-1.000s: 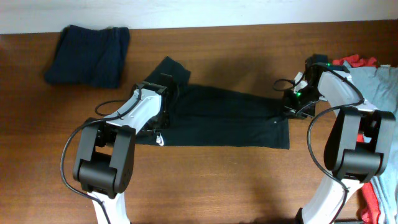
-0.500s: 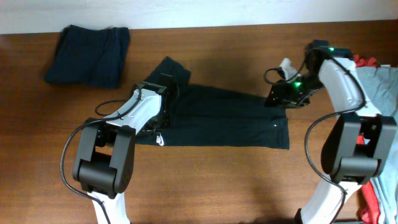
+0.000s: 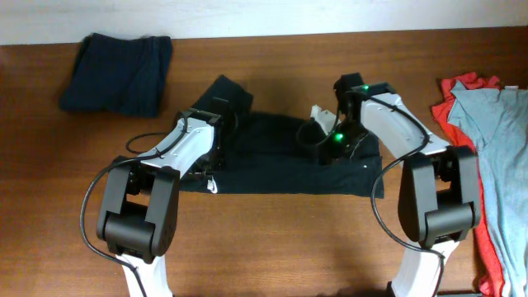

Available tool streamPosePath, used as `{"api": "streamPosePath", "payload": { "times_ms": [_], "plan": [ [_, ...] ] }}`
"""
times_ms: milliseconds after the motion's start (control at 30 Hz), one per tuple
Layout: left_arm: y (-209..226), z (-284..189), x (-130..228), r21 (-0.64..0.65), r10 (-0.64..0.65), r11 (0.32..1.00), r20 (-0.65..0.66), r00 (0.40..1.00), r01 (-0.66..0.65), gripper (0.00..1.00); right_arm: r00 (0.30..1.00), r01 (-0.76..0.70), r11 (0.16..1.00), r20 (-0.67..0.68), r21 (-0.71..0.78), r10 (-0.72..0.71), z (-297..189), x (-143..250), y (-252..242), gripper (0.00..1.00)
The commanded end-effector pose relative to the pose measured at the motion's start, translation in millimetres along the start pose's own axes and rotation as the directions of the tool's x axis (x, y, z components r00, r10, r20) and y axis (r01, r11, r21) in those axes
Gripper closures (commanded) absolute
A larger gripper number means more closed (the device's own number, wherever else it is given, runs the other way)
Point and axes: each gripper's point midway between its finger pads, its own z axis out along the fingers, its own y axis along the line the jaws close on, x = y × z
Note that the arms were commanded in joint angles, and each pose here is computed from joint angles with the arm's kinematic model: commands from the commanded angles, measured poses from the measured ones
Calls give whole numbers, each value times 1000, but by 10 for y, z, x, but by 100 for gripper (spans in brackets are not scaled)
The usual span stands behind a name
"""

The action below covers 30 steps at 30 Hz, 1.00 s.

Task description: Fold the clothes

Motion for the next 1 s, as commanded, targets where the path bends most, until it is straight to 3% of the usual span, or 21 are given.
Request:
{"api": "streamPosePath", "payload": {
  "times_ms": [0, 200, 500, 733, 867, 967],
  "plan": [
    [30, 120, 63, -6, -22, 1000, -28, 999, 22, 90, 989, 145, 989, -29, 33, -144, 116, 26, 120, 96],
    [30, 120, 63, -6, -22, 1000, -28, 999, 22, 90, 957, 291, 953, -9, 81, -291, 329, -70, 181, 96],
    [30, 120, 63, -6, -22, 1000, -28, 999, 22, 89, 947, 306, 935, 43, 182, -319, 311, -279, 25, 96],
    [32, 120, 65, -7, -21, 1000, -28, 999, 21, 89, 964, 138, 918, 163, 371, -211, 145, -629, -290, 96],
    [32, 120, 65, -7, -21, 1000, -28, 999, 21, 89, 968, 157, 939, 138, 306, -207, 30, -609, -95, 96],
    [30, 120, 61, -6, -22, 1000, -27, 999, 22, 89, 964, 232, 960, 92, 160, -249, -37, -486, 203, 96]
  ]
}}
